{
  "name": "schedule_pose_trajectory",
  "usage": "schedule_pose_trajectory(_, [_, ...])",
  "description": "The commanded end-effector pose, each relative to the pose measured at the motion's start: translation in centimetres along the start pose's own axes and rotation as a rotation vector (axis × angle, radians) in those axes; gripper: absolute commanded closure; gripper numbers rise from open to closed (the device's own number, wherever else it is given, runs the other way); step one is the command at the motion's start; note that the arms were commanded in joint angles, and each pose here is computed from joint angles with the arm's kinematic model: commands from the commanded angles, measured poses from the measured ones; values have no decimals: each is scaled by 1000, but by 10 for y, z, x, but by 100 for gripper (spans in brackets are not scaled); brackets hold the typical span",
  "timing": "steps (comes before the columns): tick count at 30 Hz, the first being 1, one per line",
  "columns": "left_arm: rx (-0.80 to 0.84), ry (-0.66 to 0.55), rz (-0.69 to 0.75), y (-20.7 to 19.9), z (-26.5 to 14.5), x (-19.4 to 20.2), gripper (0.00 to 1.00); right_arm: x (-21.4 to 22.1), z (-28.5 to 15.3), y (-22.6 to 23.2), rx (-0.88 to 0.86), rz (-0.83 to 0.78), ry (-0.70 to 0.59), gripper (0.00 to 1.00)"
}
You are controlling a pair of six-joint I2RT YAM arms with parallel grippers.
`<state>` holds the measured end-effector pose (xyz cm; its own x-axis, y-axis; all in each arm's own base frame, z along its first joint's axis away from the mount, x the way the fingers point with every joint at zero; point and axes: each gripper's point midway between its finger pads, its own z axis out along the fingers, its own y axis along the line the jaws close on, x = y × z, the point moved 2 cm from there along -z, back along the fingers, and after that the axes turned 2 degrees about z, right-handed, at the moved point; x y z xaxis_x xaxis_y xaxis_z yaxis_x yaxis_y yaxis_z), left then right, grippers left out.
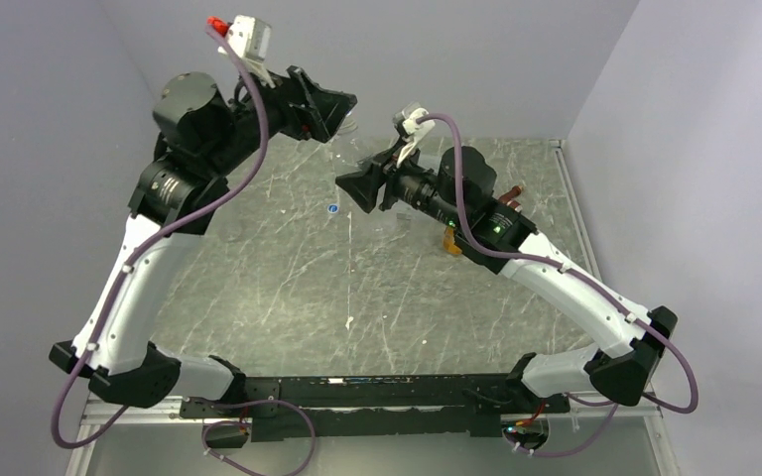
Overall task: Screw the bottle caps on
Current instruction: Screw the bottle cap onto the plastic bottle.
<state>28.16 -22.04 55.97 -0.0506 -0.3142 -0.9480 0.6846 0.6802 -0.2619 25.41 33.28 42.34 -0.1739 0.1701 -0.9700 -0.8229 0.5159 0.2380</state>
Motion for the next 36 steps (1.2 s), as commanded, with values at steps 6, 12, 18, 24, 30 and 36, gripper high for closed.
schedule_pose_trajectory(6, [-98, 49, -71, 16, 10, 15, 18, -28, 1, -23, 198, -82, -83, 72])
schedule_pose_trajectory(12, [-75, 75, -108, 15, 18, 26, 23, -26, 3, -26, 216, -93, -80, 72])
schedule_pose_trajectory(18, [-76, 97, -136, 16, 25, 36, 26, -25, 5, -26, 218, -97, -75, 72])
schedule_pose_trajectory(24, [-62, 107, -154, 15, 30, 39, 35, -22, 8, -27, 222, -99, -66, 73])
schedule_pose_trajectory(30, [-49, 116, -163, 14, 32, 43, 47, -22, 9, -27, 227, -103, -63, 73])
schedule_pose_trajectory(36, [-23, 147, -169, 10, 31, 48, 63, -22, 10, -23, 199, -104, -60, 73])
